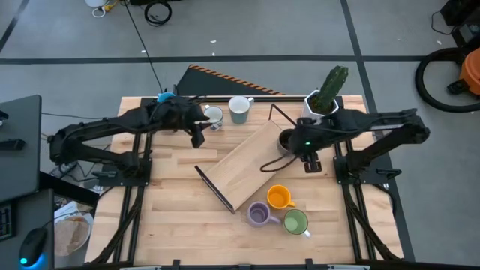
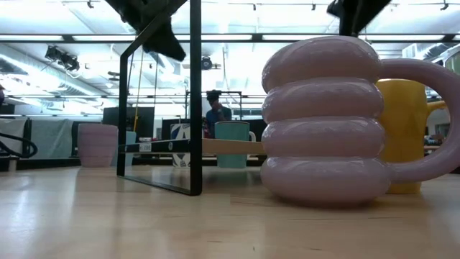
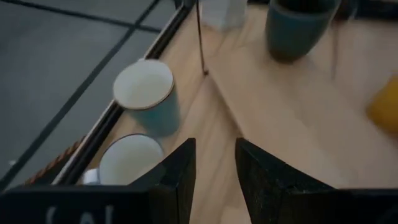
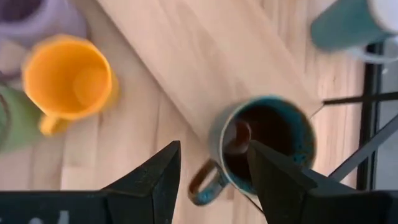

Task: Place coffee mugs
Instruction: Put the light blue patterned mug on the shelf

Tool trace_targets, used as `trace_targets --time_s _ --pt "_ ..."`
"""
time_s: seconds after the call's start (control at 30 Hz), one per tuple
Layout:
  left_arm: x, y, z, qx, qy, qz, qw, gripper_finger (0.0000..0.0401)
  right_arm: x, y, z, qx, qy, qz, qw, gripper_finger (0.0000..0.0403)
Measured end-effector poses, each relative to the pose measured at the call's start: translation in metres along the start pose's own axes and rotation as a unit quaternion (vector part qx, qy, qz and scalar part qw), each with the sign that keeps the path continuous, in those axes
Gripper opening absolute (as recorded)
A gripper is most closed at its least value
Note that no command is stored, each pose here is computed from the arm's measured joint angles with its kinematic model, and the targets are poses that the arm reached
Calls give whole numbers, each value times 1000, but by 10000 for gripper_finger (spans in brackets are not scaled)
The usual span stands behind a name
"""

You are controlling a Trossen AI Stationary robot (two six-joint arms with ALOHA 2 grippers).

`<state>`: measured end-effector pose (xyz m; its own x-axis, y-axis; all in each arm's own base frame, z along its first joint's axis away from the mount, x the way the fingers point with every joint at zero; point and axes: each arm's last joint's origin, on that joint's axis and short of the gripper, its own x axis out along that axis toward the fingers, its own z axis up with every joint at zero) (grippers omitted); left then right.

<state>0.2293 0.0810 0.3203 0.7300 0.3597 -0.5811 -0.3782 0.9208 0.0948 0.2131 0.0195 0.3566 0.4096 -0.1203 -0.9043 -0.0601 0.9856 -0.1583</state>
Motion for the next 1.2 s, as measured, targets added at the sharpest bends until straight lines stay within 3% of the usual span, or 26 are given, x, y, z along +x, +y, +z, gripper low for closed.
trace_targets --time_s 0.27,0.5,0.6,0.87,1.03,1.2 --pt "38 25 -6 8 114 -50 992 118 -17 20 -8 24 -106 -13 994 192" --pt "63 34 -12 89 168 -7 982 125 -3 33 -17 43 -123 -17 991 192" --pt "71 32 -15 132 187 21 973 148 10 39 -23 40 -126 -27 991 192" --pt "83 27 -8 179 195 15 964 218 40 47 -29 36 -140 -25 989 192" --pt "94 29 12 176 231 -3 957 209 44 49 -27 37 -158 -22 986 192" --pt "112 30 7 183 290 -30 939 195 52 58 -33 53 -150 -10 987 192"
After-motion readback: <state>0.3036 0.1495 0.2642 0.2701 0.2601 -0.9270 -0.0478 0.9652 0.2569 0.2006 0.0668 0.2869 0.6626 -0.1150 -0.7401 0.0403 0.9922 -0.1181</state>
